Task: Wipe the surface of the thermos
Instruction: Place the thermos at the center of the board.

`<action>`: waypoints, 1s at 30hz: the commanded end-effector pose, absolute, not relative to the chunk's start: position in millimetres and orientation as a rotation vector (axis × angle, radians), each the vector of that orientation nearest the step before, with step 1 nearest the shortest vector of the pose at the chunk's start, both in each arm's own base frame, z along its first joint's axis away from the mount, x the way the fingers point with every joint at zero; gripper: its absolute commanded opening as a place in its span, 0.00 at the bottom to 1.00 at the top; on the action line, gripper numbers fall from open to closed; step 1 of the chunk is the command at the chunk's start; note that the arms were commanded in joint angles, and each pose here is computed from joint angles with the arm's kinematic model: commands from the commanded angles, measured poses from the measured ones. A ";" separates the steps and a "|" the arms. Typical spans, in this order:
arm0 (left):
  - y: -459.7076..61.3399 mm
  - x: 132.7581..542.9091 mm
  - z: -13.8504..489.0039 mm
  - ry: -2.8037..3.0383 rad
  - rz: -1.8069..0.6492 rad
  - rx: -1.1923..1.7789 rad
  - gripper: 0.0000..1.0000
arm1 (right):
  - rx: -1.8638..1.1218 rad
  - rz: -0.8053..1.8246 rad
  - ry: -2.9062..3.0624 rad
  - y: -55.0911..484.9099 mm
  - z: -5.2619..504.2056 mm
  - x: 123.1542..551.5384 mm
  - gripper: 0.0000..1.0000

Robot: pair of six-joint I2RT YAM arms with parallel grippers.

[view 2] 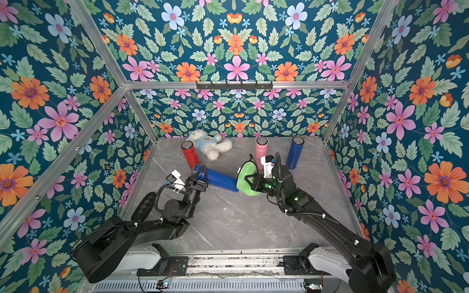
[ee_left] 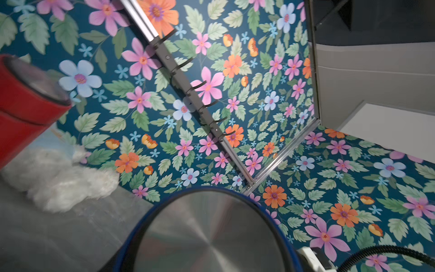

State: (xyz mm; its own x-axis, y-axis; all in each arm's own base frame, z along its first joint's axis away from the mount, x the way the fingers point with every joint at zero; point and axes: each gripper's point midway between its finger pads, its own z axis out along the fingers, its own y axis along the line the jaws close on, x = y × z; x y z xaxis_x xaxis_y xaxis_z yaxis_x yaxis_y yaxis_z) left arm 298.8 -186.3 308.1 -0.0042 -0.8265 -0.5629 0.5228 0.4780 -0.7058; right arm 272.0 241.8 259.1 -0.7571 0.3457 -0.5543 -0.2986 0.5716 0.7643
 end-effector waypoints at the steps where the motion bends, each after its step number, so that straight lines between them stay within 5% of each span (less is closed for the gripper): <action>1: -206.8 293.9 340.6 1.105 -0.993 -0.110 0.00 | 0.046 1.071 2.198 216.5 237.9 251.3 0.00; 12: -254.4 362.2 321.6 1.233 -0.622 0.148 0.00 | 0.108 0.864 2.235 147.0 224.5 192.1 0.00; 23: -250.8 452.5 283.8 1.281 -0.557 0.170 0.00 | 0.089 0.829 2.240 149.2 218.7 199.7 0.00; 30: -255.4 475.9 262.0 1.312 -0.529 0.231 0.00 | 0.092 0.809 2.263 153.8 211.2 208.6 0.00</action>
